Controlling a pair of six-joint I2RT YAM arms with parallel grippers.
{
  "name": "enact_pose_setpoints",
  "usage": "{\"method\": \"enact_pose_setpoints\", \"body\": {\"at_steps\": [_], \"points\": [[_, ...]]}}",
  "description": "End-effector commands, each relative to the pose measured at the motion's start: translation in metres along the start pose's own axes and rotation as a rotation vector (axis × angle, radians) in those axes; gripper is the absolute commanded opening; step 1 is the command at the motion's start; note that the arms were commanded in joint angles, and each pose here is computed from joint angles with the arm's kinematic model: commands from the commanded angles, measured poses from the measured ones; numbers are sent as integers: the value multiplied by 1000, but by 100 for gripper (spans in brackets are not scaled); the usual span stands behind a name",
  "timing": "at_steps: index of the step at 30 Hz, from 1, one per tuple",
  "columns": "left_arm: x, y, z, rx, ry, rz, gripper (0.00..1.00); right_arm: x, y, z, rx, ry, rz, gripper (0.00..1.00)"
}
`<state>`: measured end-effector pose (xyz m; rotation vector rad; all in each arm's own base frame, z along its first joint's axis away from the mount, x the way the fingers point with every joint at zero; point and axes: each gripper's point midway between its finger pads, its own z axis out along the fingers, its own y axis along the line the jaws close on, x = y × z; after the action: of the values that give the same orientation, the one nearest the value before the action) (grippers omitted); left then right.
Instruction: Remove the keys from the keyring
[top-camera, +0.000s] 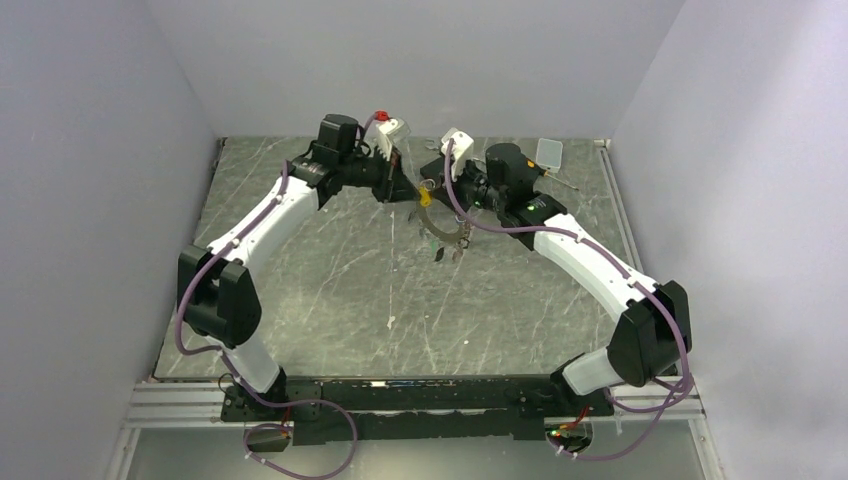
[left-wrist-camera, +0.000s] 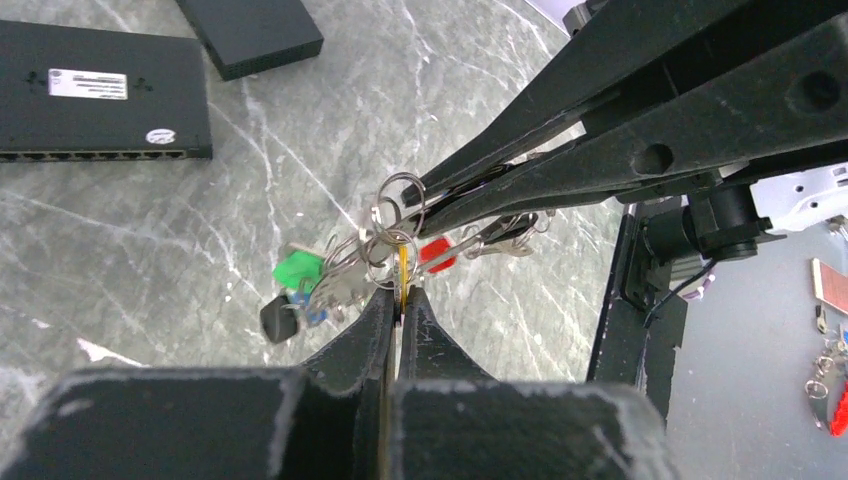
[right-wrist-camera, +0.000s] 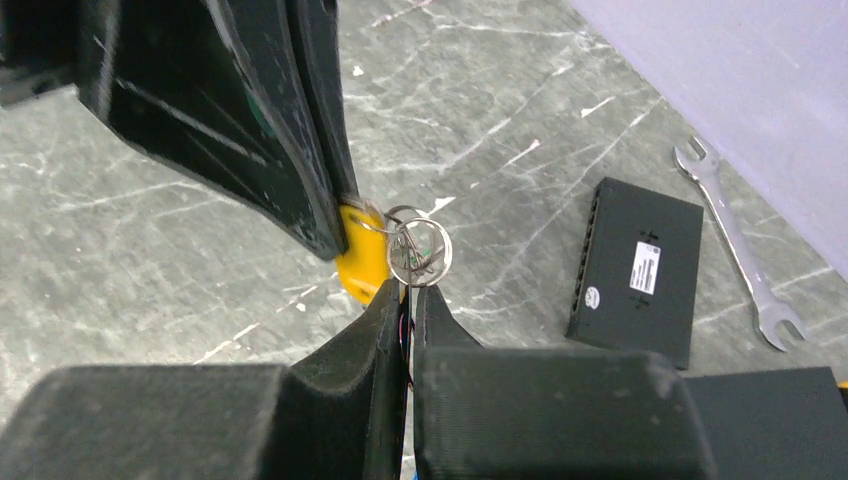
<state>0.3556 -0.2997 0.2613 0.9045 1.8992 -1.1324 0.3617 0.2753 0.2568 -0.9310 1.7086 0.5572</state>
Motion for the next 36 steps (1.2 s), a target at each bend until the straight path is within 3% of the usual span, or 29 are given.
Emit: {"method": "enact_pose_setpoints", "body": {"at_steps": [1,10,20,32,34,36], "points": [[-12,-21,11,88,-9,60,0,-49,9,-10,-48,-166,-5,0],[-12,-24,18,94,-11,66,0,-48,14,-9,-75,-167,-2,0],[-20,-27,20,116,-38,36,19,-48,15,-8,-80,-169,39,0],[-26,2,23,-34,-69,-28,27,-43,17,-6,-78,-169,103,0],[-25,4,24,-40,-68,-27,25,-43,17,-5,-80,-170,107,0],[-25,0,24,-19,-68,-26,13,-43,17,-5,-79,-170,111,0]]}}
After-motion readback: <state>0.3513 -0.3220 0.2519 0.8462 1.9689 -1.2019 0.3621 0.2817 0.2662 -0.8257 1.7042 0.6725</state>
